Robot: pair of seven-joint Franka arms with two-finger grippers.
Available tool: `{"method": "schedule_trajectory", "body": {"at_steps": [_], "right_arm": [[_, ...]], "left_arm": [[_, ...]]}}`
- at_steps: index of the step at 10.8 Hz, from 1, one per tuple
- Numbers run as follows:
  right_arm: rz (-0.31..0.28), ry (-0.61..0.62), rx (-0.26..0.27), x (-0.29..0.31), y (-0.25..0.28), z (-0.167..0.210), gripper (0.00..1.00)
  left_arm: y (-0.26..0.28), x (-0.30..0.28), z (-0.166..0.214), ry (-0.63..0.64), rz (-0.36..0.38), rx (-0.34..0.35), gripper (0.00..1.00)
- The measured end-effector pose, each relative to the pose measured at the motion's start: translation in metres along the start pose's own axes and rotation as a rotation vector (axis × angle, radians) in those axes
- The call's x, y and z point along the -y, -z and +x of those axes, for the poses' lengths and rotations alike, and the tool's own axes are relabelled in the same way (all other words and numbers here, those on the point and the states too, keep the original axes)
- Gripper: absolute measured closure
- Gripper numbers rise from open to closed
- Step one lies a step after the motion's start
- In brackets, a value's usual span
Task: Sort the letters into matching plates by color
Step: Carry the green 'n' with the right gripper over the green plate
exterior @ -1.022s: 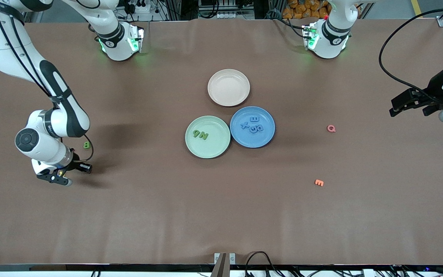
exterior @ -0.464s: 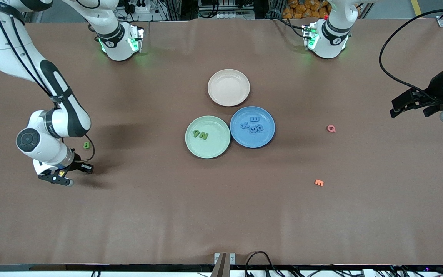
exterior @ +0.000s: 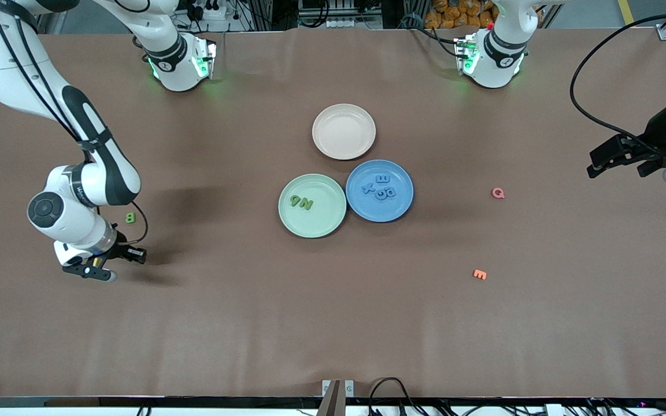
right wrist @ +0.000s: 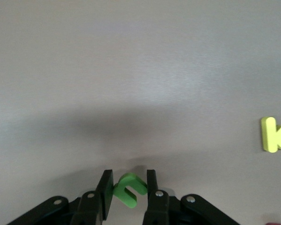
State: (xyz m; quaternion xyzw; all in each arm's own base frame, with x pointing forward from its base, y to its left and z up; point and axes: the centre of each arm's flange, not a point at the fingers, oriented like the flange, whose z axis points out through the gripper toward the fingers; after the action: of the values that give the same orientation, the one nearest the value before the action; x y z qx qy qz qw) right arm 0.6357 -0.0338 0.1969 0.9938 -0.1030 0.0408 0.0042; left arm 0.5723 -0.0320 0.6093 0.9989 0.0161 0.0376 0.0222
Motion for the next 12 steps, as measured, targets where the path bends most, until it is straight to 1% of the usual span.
{"method": "schedule_trajectory", "body": {"at_steps": [4,6,9,12], "right_arm": [[0.011,0.046,-0.005,0.044,0.026,-0.004,0.67],[0.008,0.06,0.005,0.077,0.033,-0.013,0.67],[0.01,0.06,0.01,0.134,0.04,-0.032,0.67],[0.034,0.052,0.018,0.201,0.044,-0.062,0.67]], "left_arm": [[0.001,0.0,0.001,0.0,-0.001,-0.01,0.0],[0.001,0.0,0.001,0.0,-0.001,-0.011,0.0],[0.001,-0.001,0.001,-0.001,-0.001,-0.011,0.0],[0.001,-0.001,0.001,-0.001,-0.001,-0.011,0.0]]}}
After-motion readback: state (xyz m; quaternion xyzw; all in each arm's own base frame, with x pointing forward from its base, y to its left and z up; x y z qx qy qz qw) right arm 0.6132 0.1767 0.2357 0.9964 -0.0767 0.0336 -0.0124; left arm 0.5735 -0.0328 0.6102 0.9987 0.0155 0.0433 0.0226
